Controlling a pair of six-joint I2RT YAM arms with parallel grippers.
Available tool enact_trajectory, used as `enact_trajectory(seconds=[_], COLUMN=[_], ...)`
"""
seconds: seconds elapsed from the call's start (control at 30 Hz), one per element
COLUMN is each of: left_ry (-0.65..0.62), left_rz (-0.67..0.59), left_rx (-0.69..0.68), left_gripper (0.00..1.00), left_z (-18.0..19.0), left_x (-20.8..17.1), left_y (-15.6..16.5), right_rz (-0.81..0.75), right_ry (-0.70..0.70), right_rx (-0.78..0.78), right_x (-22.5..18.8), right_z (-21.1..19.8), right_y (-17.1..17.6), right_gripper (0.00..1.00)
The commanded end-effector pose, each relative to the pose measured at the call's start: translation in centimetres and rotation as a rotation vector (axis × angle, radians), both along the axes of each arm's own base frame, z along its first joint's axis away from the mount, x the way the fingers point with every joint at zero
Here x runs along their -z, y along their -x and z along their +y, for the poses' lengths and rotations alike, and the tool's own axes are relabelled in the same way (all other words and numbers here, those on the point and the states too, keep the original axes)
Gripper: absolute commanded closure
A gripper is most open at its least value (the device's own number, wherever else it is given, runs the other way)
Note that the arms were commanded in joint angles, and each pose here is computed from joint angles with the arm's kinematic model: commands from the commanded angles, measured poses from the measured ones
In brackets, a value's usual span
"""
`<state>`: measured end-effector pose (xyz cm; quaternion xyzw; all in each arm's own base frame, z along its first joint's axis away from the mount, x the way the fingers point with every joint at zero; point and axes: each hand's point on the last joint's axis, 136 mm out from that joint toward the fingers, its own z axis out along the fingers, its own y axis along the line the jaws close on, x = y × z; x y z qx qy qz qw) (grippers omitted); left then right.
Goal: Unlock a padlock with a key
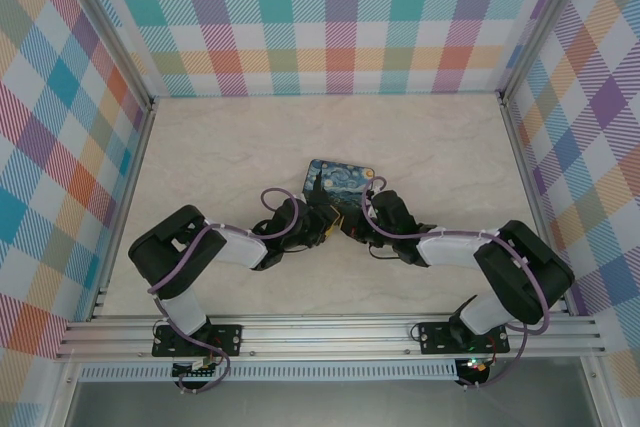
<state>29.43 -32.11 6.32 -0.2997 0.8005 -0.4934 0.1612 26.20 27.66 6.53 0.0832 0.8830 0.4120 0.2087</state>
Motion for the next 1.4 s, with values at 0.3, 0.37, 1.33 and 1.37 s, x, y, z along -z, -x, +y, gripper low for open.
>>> enact_trajectory(seconds=[0.3, 0.37, 1.33, 1.37], left_ry=[0.039, 0.038, -0.014, -0.014], left_rz=[-0.054, -0.057, -0.080, -0.081], left_rx=[-0.005, -0.004, 0.025, 0.026], left_gripper=[0.99, 1.00, 1.00, 1.00], left_z=[-0.9, -0.9, -0.8, -0.8], left_x=[-2.0, -2.0, -2.9, -2.9], left_y=[-0.4, -0.4, -0.4, -0.4], right_rz=[0.005, -0.004, -0.629, -0.680], right_ry=[0.005, 0.007, 0.460, 0.491], right_rx=[0.012, 0.011, -0.084, -0.100], right_x=[0.6, 0.4, -8.5, -9.2], right_z=[-0.3, -0.3, -8.9, -9.1], right_y=[0.4, 0.3, -0.3, -0.4], right_gripper=[0.89, 0.87, 0.00, 0.00])
